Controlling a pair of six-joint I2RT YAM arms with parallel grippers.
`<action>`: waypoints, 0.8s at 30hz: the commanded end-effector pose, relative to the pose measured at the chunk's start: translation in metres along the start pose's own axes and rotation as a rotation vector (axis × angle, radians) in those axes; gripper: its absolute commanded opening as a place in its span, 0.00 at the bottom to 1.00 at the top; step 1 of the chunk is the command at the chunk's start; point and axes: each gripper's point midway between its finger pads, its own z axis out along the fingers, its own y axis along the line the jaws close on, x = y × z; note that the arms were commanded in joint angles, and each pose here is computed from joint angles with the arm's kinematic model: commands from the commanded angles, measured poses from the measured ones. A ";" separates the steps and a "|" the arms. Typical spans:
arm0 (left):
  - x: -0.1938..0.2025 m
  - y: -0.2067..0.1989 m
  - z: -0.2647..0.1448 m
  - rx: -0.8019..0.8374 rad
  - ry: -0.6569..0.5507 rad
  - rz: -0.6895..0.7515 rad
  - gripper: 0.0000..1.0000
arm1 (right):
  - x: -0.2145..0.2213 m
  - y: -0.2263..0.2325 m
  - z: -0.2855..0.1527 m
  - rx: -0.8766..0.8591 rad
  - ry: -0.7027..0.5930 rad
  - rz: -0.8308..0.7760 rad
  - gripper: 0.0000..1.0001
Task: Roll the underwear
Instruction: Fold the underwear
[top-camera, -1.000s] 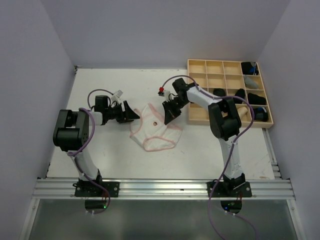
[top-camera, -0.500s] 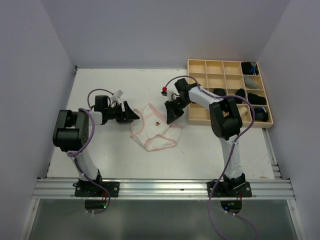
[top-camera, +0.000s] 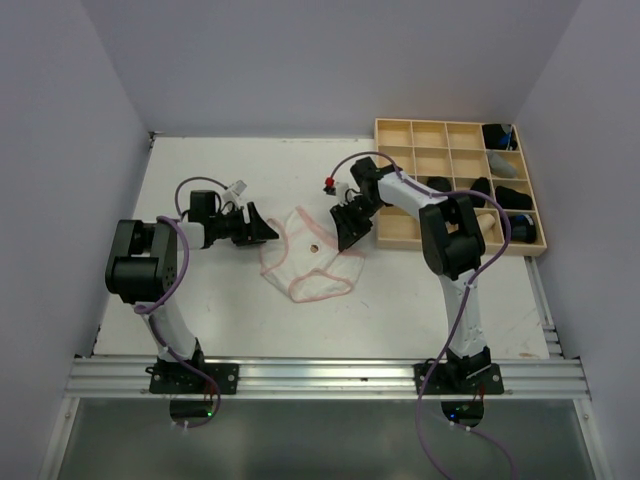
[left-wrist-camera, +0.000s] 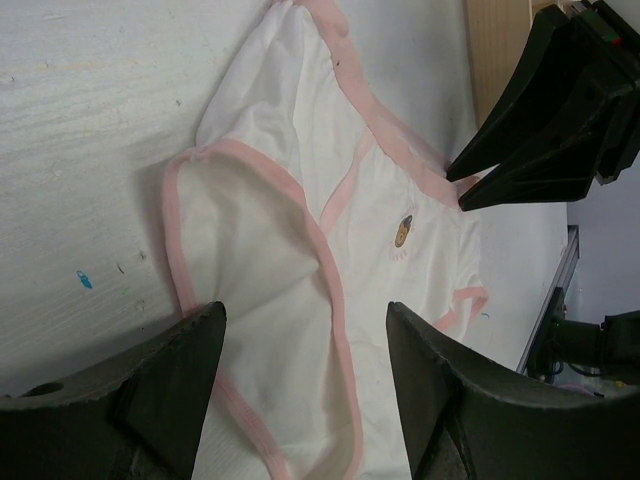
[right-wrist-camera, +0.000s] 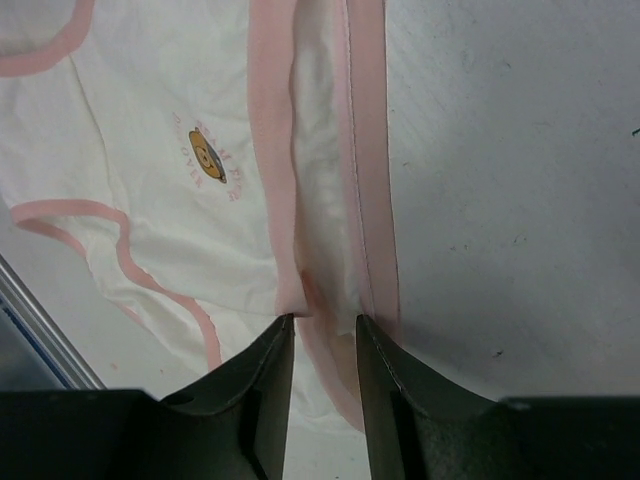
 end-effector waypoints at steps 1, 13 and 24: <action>0.022 0.030 -0.007 -0.127 0.052 -0.045 0.71 | -0.006 -0.004 -0.022 0.064 -0.001 -0.086 0.36; 0.025 0.032 -0.007 -0.129 0.062 -0.046 0.71 | 0.010 -0.005 -0.017 0.032 0.064 -0.129 0.42; 0.022 0.040 -0.013 -0.151 0.051 -0.062 0.71 | 0.017 0.015 -0.020 -0.081 0.083 -0.172 0.17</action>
